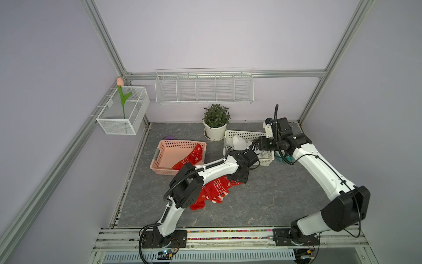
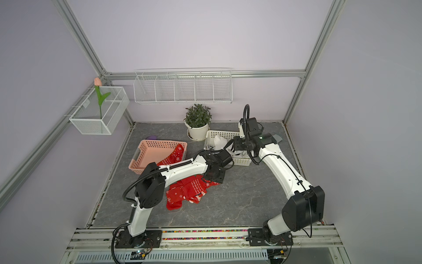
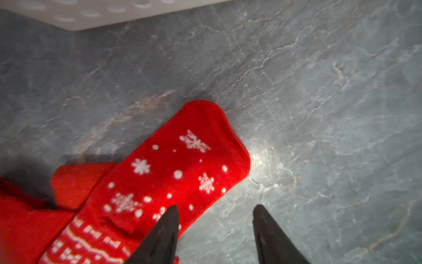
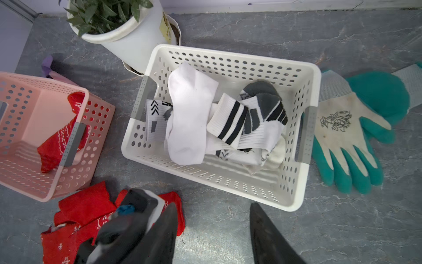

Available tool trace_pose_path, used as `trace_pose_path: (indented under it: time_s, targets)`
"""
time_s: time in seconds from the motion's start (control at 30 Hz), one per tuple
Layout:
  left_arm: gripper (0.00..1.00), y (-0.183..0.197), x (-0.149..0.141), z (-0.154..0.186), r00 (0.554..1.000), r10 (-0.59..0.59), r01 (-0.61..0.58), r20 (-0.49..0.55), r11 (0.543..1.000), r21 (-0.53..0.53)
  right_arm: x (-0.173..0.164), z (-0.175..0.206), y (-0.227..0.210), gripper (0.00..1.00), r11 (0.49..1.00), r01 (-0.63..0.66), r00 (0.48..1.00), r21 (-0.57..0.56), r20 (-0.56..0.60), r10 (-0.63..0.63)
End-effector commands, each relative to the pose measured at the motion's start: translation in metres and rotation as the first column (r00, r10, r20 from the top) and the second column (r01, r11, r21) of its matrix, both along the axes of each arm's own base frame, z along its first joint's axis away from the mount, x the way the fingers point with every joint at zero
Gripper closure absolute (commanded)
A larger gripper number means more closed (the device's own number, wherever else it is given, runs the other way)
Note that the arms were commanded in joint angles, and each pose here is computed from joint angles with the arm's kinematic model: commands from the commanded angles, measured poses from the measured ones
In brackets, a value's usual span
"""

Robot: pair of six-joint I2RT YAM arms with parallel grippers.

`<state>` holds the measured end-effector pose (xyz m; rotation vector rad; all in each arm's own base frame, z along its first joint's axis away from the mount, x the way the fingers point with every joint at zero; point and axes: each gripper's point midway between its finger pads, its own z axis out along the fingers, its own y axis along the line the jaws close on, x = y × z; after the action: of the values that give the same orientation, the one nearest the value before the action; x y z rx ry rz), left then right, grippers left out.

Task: Sort the socks into the basket by color
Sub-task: Pick up the sock at the center of the board.

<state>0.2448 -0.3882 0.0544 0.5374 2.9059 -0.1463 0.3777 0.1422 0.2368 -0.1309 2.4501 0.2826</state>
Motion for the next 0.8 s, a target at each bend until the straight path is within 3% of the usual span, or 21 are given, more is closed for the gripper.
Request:
trace_pose_path:
  time_s: [0.0,0.43,0.5,0.67,0.77]
  targets:
    - [0.44,-0.005,-0.003,-0.01,0.999,-0.026,0.026,-0.038,1.0,0.009,-0.01,0.001,-0.008,0.46,1.0,-0.008,1.0,-0.015,0.0,0.008]
    - [0.46,-0.004,-0.003,-0.041,0.995,-0.021,0.024,-0.099,0.999,0.036,-0.012,0.009,-0.019,0.46,1.0,0.013,1.0,0.005,0.019,-0.014]
    - [0.53,-0.004,-0.004,-0.045,0.994,-0.019,0.023,-0.108,0.999,0.037,-0.011,0.007,-0.018,0.46,1.0,0.012,1.0,0.008,0.013,-0.012]
    - [0.9,-0.004,-0.006,-0.049,0.993,-0.014,0.018,-0.121,0.999,0.029,-0.01,0.004,-0.017,0.46,1.0,0.009,1.0,0.012,0.006,-0.009]
    - [1.0,-0.004,-0.006,-0.044,0.993,-0.015,0.017,-0.114,1.0,0.02,-0.009,0.002,-0.016,0.46,1.0,0.007,1.0,0.014,0.001,-0.007]
